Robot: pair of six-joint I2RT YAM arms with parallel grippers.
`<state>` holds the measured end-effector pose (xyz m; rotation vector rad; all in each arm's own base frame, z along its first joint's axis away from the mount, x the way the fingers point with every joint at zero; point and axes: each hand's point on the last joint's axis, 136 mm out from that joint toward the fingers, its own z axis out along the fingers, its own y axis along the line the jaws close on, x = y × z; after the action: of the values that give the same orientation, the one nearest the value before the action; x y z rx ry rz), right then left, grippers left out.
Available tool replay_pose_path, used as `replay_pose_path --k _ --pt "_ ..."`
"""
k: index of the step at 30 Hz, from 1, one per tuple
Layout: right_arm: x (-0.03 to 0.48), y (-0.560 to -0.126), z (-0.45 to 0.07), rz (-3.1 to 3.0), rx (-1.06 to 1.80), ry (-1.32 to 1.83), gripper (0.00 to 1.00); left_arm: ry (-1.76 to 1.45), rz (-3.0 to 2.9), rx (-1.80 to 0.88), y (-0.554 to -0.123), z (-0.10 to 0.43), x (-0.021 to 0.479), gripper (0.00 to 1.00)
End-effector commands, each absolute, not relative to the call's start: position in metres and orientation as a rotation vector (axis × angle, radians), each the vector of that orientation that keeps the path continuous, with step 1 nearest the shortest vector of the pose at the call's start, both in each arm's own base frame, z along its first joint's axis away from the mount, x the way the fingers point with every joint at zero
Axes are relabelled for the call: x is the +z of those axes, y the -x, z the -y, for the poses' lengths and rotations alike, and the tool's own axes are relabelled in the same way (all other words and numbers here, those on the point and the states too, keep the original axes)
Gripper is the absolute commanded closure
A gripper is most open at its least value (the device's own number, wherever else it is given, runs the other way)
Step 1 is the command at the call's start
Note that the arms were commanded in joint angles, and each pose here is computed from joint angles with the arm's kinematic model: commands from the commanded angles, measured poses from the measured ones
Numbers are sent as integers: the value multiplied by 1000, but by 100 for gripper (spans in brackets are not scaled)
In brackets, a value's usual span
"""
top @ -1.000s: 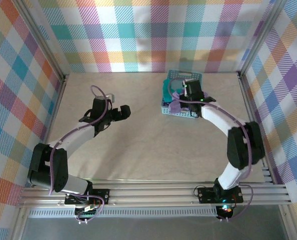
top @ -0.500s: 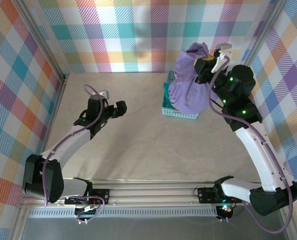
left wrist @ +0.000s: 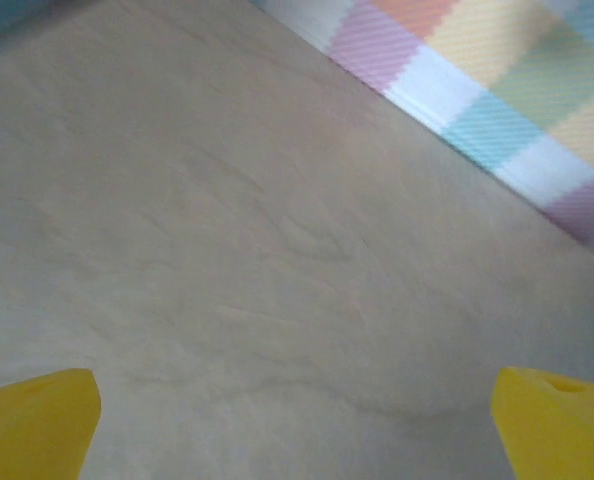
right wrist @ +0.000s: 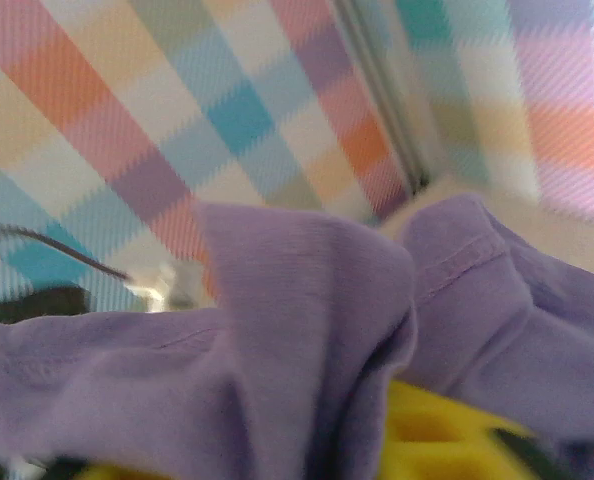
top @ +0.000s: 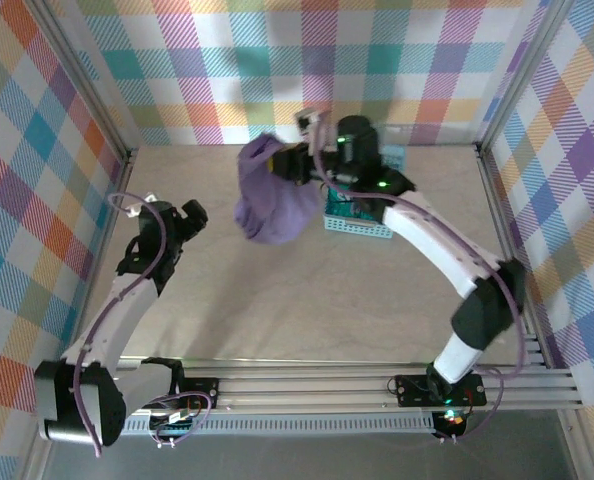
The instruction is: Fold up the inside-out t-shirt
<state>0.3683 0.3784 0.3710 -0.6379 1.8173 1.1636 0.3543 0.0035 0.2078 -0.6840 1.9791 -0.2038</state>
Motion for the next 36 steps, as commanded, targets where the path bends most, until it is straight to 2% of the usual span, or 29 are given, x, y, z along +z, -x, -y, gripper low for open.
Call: replay_pose_path --k 1,2,4,8,15,19,28,33,36 --pt "312 -390 -378 -2019 1045 629 26 774 -1900 -158 -332 -22 228 0" --pt "294 -400 -370 -2064 927 622 18 759 -1889 -185 -330 -19 233 0" --pt "266 -425 -343 -2105 658 580 10 723 -1878 -264 -329 -9 237 0" --pt "225 -463 -288 -2188 307 470 9 687 -1930 -387 -338 12 222 0" --pt "160 -486 -276 -2344 156 475 14 659 -2067 -469 -357 39 189 0" --pt "146 -497 -261 -2365 124 426 17 618 -2089 -474 -359 47 187 0" --pt "118 -497 -267 -2437 190 428 20 556 -2117 -461 -359 58 180 0" --pt "100 -504 -267 -2472 172 434 29 540 -2132 -456 -361 60 178 0" --pt "98 -514 -247 -2485 132 389 41 532 -2138 -450 -360 61 177 0"
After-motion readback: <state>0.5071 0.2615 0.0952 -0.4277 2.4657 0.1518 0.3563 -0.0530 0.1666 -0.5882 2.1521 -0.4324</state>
